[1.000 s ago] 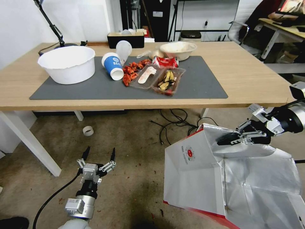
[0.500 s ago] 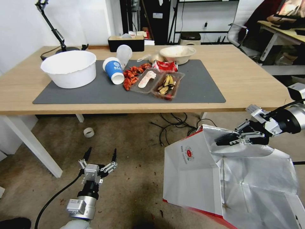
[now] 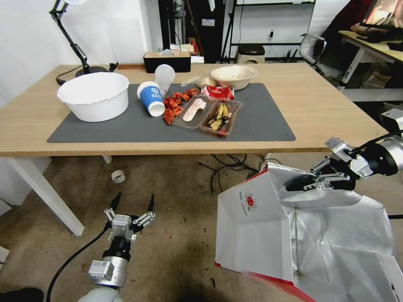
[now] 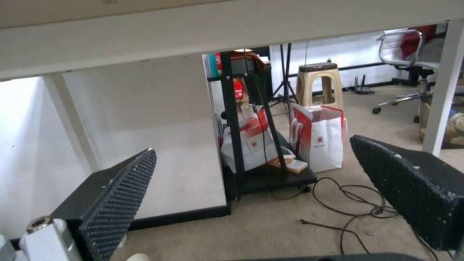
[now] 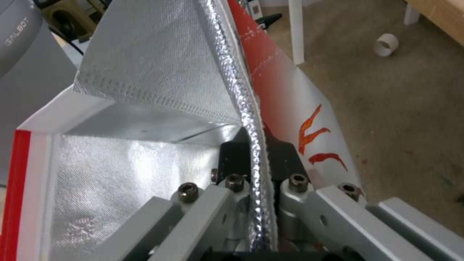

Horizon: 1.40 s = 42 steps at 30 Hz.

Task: Pick up the food delivery bag from the floor and place it on the table.

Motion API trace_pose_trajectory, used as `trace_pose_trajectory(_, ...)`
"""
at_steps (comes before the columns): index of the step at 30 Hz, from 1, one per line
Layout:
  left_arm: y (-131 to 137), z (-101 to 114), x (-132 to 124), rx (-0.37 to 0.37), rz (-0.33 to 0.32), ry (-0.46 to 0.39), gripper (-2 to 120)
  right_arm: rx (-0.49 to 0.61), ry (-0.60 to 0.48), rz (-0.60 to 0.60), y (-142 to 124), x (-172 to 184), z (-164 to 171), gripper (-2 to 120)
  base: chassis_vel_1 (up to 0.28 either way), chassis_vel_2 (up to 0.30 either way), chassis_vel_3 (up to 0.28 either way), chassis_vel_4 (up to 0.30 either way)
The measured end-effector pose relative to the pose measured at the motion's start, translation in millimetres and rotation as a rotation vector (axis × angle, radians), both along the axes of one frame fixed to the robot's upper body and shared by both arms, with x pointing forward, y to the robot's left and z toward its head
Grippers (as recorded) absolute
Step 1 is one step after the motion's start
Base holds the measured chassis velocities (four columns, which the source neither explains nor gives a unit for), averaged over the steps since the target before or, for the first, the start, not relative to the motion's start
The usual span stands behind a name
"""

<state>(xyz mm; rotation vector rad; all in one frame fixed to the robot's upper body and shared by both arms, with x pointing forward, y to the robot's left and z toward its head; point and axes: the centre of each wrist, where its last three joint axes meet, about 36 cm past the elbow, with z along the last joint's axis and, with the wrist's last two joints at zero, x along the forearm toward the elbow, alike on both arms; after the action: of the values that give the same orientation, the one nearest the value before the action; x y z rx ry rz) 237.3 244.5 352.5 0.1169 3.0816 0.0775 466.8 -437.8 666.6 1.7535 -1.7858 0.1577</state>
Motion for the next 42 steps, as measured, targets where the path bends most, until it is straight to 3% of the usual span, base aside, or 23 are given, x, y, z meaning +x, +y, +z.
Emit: trace_pose_trajectory(42, 1.4, 1.1, -1.0, 0.003, 0.005, 0.0, 100, 0.008, -0.009, 0.009, 3.3, 0.1, -3.8, 0, 0.0, 0.0, 0.0, 0.0)
